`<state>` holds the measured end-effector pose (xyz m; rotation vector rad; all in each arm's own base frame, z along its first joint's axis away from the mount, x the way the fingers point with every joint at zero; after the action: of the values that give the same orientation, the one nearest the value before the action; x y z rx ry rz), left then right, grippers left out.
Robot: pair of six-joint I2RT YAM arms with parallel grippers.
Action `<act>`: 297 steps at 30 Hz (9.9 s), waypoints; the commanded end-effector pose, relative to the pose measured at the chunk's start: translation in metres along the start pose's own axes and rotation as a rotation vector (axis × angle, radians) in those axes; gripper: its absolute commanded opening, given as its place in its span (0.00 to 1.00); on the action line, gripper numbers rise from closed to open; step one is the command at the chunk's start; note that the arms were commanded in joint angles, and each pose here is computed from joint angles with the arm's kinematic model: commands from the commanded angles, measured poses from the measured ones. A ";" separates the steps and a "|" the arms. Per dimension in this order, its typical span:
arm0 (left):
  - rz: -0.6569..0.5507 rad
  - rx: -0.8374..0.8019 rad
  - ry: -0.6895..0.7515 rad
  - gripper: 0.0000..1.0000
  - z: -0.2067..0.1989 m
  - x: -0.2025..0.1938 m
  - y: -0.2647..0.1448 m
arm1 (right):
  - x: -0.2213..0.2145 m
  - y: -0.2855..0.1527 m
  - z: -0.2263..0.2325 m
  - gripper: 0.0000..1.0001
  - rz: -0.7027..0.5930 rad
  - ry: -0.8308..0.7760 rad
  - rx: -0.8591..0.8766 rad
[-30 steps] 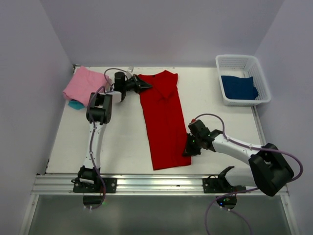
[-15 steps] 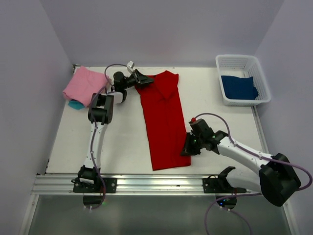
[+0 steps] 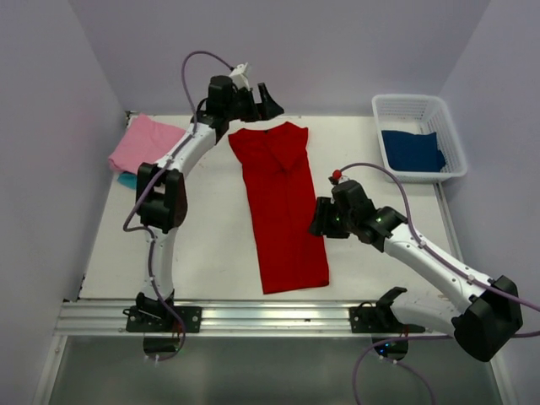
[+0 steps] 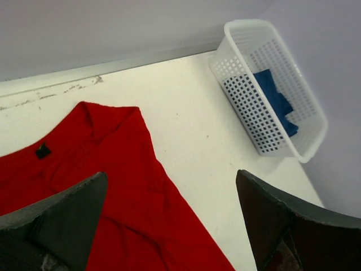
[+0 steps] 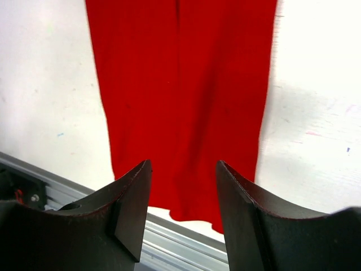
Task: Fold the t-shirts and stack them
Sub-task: Rotate the tshirt 90 degrees
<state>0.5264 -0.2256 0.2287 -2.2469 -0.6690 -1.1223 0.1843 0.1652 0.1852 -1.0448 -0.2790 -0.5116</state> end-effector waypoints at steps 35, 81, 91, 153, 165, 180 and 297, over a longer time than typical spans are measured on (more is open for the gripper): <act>0.347 0.471 0.584 0.69 -0.037 -0.117 0.084 | -0.006 -0.001 -0.024 0.36 -0.048 -0.023 -0.120; 0.494 0.340 0.764 0.54 -0.051 -0.168 0.090 | -0.008 -0.001 -0.032 0.31 -0.068 -0.011 -0.161; 0.493 0.384 0.745 0.15 -0.043 -0.167 0.087 | -0.008 -0.003 -0.033 0.28 -0.074 -0.007 -0.164; 0.119 0.644 0.363 0.59 0.012 -0.064 -0.007 | 0.085 0.100 0.035 0.33 -0.011 -0.112 -0.129; 0.247 0.551 0.406 0.49 0.066 -0.069 0.044 | 0.088 0.115 0.027 0.30 -0.012 -0.094 -0.094; 0.185 0.559 0.345 0.50 0.051 -0.074 0.001 | 0.193 0.186 0.042 0.41 0.033 0.016 0.132; 0.154 0.196 0.097 0.00 0.006 -0.111 -0.038 | 0.150 0.132 0.082 0.26 0.089 -0.096 0.414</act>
<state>0.4461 -0.2059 0.1406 -1.9072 -0.5224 -0.9834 0.3746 0.2558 0.1452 -0.6734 -0.2689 -0.1591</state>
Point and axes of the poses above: each gripper's point midway between its finger pads, its own y axis out along the fingers, its own z axis along the line the jaws close on, x = y × z, the point moved 7 cm from there along -y, back along the fingers, and after that the axes turned 9 degrees about y, right-handed, at the moved point
